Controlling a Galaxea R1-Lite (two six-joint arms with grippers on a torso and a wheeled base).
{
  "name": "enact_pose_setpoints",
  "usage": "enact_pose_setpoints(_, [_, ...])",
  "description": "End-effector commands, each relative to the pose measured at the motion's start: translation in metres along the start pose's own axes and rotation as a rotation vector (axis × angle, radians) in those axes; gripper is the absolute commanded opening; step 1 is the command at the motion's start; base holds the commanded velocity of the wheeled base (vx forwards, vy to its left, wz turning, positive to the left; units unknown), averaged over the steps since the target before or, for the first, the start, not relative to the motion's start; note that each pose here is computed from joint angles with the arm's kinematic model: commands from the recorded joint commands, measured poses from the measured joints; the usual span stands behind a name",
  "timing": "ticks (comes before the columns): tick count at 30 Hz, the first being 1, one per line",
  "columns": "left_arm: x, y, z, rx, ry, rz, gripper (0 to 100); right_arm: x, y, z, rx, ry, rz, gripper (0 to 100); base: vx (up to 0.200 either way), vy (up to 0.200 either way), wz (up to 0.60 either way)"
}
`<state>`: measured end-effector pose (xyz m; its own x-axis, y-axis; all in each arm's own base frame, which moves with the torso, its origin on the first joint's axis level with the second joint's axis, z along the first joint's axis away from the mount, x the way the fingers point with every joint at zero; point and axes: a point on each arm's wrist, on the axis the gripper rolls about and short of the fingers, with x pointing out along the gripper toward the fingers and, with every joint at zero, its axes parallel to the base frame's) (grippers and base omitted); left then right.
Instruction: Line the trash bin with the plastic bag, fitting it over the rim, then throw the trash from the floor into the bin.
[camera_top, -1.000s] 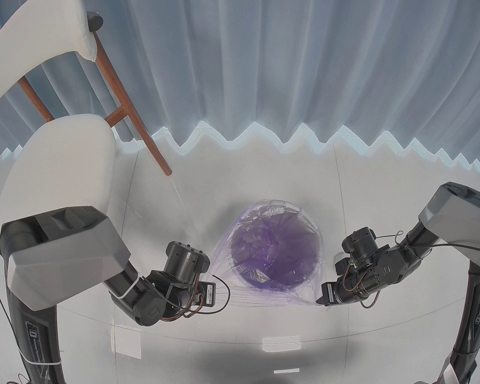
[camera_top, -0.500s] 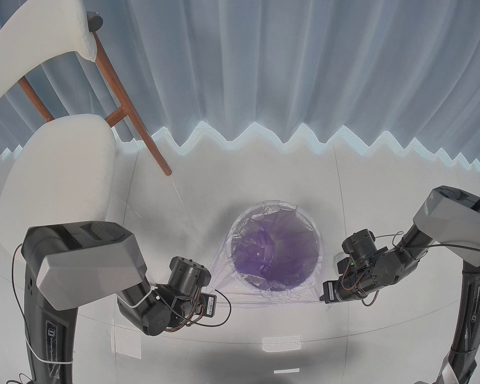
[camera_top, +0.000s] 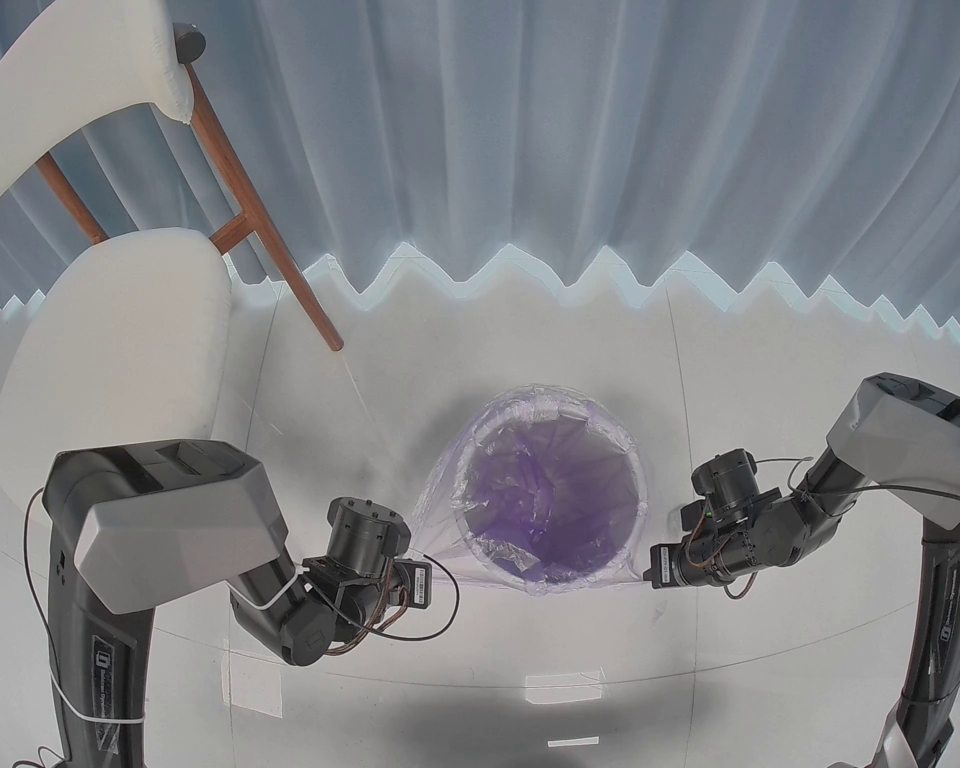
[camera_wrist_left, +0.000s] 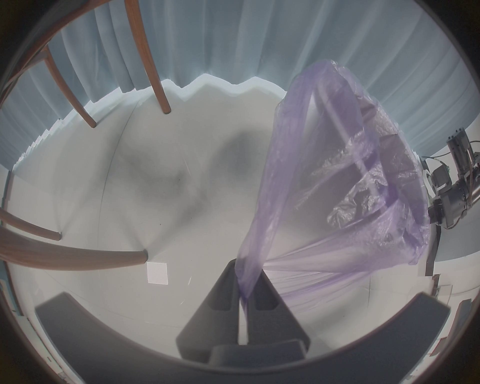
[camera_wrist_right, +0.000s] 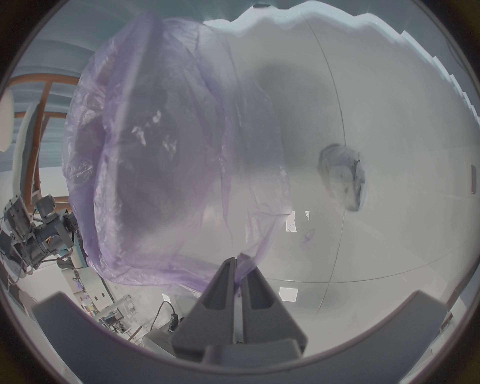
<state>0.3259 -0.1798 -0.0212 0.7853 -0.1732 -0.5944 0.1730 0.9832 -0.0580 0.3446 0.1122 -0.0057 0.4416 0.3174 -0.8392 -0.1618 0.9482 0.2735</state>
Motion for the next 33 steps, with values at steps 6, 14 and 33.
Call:
enact_pose_setpoints(6, [-0.006,0.002,-0.004,-0.001,-0.002,0.0,100,-0.007,-0.001,-0.006,0.001,-0.001,0.0,100,0.0,0.0,0.0])
enact_pose_setpoints(14, [-0.039,0.004,0.02,-0.023,-0.089,-0.029,100,-0.028,-0.005,-0.007,0.016,-0.156,0.017,100,0.0,0.0,0.0])
enact_pose_setpoints(33, [-0.182,0.055,0.028,-0.293,-0.465,-0.18,100,-0.137,-0.001,0.006,0.049,-0.421,0.277,100,0.0,0.0,0.0])
